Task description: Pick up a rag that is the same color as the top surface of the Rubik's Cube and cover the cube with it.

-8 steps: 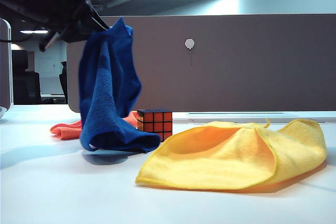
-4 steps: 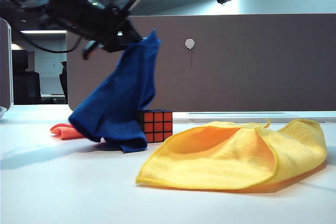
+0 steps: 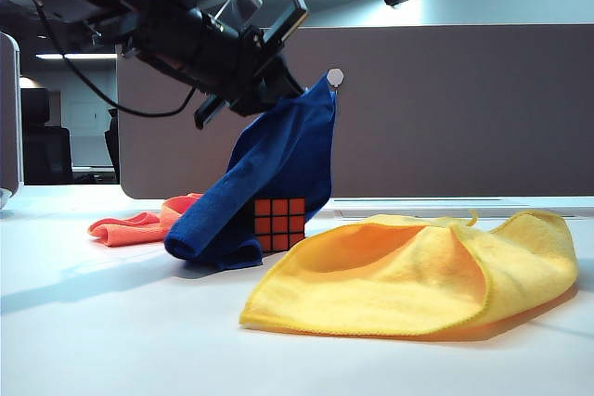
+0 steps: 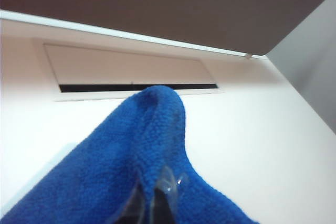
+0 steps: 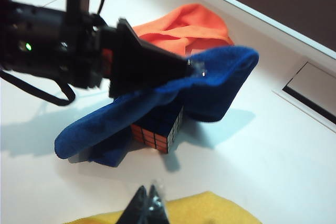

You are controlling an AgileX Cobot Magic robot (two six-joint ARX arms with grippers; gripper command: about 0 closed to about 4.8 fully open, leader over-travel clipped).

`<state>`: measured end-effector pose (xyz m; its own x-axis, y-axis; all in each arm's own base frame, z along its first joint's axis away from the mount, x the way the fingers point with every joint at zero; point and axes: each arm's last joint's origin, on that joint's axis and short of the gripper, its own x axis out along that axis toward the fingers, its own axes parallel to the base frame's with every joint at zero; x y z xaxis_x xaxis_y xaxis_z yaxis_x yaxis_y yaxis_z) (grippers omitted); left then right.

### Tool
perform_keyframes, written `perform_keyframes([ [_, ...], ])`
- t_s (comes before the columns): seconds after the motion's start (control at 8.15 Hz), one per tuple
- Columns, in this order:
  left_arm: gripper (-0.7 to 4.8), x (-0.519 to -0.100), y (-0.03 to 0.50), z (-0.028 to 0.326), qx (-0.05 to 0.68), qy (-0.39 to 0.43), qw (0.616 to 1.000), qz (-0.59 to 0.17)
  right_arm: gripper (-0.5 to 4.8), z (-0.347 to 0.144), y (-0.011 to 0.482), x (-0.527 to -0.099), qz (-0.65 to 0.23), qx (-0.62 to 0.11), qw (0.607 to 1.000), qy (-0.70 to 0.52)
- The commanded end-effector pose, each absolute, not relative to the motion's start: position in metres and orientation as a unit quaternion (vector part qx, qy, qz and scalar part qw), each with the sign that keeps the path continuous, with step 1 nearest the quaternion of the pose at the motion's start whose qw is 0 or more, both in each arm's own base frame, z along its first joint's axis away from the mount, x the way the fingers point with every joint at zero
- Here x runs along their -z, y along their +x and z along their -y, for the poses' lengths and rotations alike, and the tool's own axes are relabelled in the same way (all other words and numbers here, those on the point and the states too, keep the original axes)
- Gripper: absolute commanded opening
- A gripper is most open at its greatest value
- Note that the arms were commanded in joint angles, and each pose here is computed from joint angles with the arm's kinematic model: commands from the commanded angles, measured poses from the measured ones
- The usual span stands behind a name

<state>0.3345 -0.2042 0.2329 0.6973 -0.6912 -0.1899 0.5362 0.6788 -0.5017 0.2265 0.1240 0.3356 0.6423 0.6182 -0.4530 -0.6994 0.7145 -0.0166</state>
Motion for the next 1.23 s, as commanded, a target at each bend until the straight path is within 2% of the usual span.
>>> perform_keyframes([
  [0.12,-0.06,-0.223,0.328,0.222,0.382,-0.216,0.874,-0.21,-0.01,-0.124,0.227,-0.341,-0.19,-0.366,0.906,-0.097],
  [0.25,-0.06,-0.222,0.307,0.251,0.41,-0.201,0.863,-0.216,-0.01,-0.123,0.228,-0.341,-0.191,-0.343,0.914,-0.103],
  [0.37,-0.03,-0.219,0.306,0.253,0.381,-0.198,0.877,-0.217,-0.01,-0.123,0.228,-0.341,-0.191,-0.343,0.914,-0.103],
  [0.49,1.31,-0.217,0.307,0.253,0.363,-0.196,0.885,-0.216,-0.01,-0.123,0.228,-0.341,-0.191,-0.343,0.914,-0.103],
  [0.61,4.79,-0.218,0.308,0.252,0.365,-0.169,0.894,-0.198,-0.01,-0.123,0.228,-0.341,-0.189,-0.343,0.914,-0.103],
  [0.86,4.79,-0.231,0.307,0.256,0.435,-0.173,0.872,-0.145,-0.01,-0.123,0.228,-0.341,-0.189,-0.343,0.914,-0.103],
  [1.23,4.79,-0.248,0.303,0.258,0.502,-0.171,0.845,-0.067,-0.01,-0.123,0.228,-0.341,-0.189,-0.343,0.914,-0.103],
])
